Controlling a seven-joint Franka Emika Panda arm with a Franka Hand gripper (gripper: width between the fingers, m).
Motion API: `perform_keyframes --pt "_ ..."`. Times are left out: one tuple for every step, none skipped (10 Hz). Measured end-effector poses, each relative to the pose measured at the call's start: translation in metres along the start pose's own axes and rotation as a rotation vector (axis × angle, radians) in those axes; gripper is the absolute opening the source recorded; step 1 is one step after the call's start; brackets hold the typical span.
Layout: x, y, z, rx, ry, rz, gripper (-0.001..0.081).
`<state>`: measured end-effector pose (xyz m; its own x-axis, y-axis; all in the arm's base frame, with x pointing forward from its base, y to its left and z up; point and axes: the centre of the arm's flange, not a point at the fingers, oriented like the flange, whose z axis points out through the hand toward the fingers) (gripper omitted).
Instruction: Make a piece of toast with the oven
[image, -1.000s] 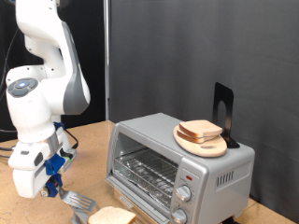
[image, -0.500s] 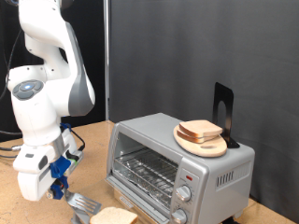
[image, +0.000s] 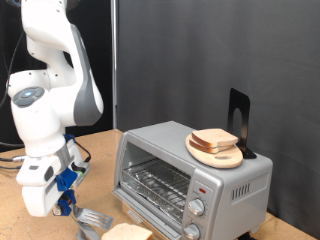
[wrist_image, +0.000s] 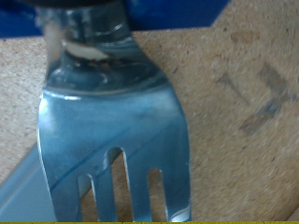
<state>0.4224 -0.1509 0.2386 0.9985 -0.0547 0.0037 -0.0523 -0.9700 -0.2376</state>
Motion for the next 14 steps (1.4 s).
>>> perform_keyframes --pt "-0.006 0.004 -0.002 0.007 0.003 -0.033 0.0366" --pt "-0.012 0.008 -0.006 0.012 0.005 -0.047 0.0366" --pt "-0.018 0.012 -0.010 0.014 0.014 -0.058 0.0366" --pt "-0.023 0.017 -0.015 0.017 0.028 -0.067 0.0366" --pt "-0.025 0.022 -0.021 0.024 0.050 -0.062 0.0366" --pt "-0.025 0.026 -0.026 0.031 0.082 -0.051 0.0366" --pt "-0.021 0.028 -0.028 0.026 0.121 -0.045 0.0366" --pt "-0.017 0.029 -0.028 0.017 0.152 -0.035 0.0366" --pt "-0.008 0.028 -0.028 0.005 0.188 -0.021 0.0366" --pt "0.001 0.029 -0.025 -0.015 0.210 -0.011 0.0366" --pt "0.009 0.031 -0.022 -0.039 0.231 -0.001 0.0366" --pt "0.017 0.034 -0.018 -0.058 0.248 0.005 0.0366" --pt "0.025 0.039 -0.015 -0.076 0.272 0.006 0.0366" --pt "0.033 0.044 -0.012 -0.085 0.292 0.002 0.0366"
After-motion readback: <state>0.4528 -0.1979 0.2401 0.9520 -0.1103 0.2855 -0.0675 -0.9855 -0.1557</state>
